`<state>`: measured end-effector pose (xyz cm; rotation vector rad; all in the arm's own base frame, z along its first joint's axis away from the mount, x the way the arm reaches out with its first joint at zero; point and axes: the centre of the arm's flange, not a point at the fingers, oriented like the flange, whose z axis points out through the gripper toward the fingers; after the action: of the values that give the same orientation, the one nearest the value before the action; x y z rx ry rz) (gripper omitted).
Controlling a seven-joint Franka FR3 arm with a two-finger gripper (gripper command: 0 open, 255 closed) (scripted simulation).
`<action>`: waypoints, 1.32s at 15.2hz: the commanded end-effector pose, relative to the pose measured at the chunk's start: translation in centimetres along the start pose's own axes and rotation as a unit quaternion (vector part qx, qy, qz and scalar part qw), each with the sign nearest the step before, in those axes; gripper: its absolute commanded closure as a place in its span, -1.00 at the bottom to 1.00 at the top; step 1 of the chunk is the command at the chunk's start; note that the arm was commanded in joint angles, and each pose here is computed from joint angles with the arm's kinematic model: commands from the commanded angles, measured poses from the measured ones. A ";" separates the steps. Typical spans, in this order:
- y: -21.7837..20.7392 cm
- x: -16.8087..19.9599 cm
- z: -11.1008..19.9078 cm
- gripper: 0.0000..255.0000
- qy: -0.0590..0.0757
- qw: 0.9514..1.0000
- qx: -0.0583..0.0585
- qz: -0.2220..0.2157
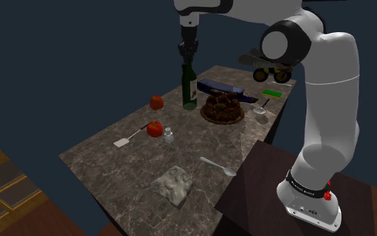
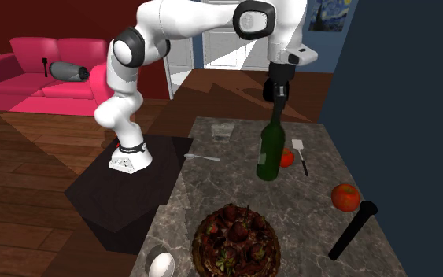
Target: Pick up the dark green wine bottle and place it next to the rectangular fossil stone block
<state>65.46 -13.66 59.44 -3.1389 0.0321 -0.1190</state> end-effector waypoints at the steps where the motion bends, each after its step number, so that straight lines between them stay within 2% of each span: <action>1: -2.2 -0.6 -0.2 1.00 0.000 1.000 0.000 0.000; 20: -26.3 -7.5 -0.8 1.00 0.000 1.000 0.000 0.000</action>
<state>59.04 11.75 59.56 -3.1388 0.0300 -0.1187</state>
